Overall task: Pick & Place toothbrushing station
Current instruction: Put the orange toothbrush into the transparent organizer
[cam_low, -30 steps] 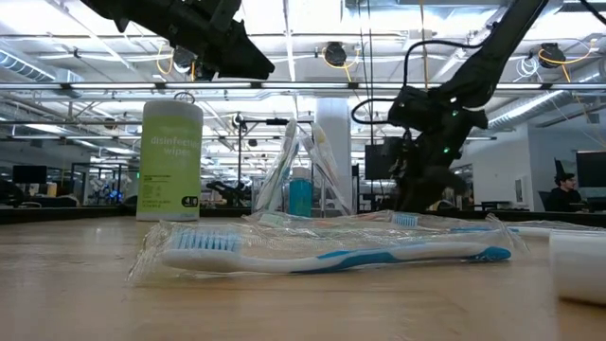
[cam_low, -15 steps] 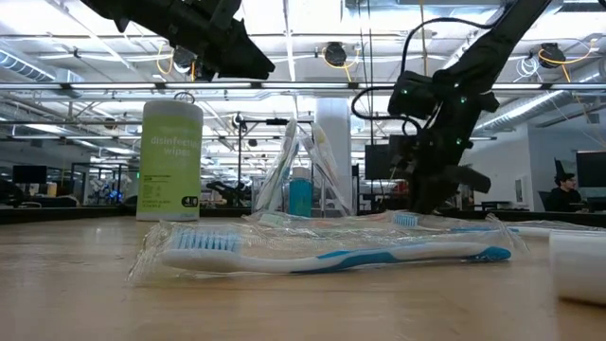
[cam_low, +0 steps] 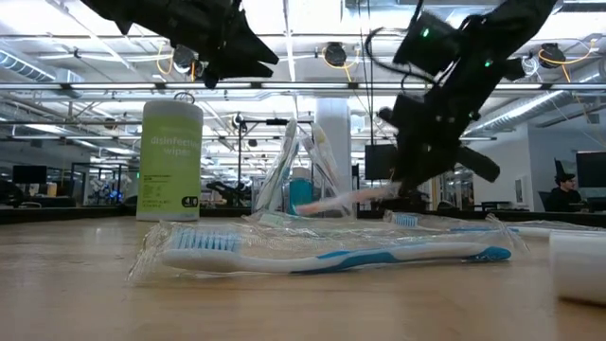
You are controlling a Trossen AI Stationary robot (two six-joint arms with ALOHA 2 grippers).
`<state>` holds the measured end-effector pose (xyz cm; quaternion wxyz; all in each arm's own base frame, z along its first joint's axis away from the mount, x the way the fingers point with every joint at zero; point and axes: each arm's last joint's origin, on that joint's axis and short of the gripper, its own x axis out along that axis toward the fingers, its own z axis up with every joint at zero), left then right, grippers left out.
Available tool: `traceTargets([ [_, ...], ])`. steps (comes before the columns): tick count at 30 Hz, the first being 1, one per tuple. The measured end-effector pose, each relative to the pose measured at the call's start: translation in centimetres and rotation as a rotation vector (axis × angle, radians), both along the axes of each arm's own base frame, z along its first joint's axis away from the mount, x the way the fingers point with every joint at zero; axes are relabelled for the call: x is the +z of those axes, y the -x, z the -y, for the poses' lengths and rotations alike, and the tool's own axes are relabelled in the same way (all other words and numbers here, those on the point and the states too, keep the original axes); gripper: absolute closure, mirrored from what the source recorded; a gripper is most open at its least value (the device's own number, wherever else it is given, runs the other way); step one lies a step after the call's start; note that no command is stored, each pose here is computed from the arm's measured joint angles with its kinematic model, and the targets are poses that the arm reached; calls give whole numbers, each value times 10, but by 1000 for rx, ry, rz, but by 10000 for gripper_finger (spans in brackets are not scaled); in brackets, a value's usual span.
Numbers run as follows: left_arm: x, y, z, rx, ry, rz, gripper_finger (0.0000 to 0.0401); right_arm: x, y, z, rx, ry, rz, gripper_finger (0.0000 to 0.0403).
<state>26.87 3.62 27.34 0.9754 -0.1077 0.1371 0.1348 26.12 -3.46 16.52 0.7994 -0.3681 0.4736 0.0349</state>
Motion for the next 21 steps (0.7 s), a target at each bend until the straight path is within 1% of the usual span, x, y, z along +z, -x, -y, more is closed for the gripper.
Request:
traceTargets([
  [3, -6, -3, 2, -58, 72, -14, 244, 9, -6, -15, 75, 142, 57, 346],
  [5, -12, -10, 2, -78, 98, -17, 244, 15, -11, -23, 127, 232, 102, 347],
  [8, -28, -19, 4, -98, 128, -69, 244, 22, -17, -32, 191, 301, 178, 354],
  [10, -38, -26, 5, -130, 146, -94, 244, 27, -20, -36, 211, 327, 224, 356],
  [14, -57, -39, 9, -203, 241, -119, 244, 29, -22, -37, 226, 351, 236, 351],
  [21, -85, -54, 15, -234, 334, -165, 244, 29, -22, -36, 222, 354, 242, 351],
])
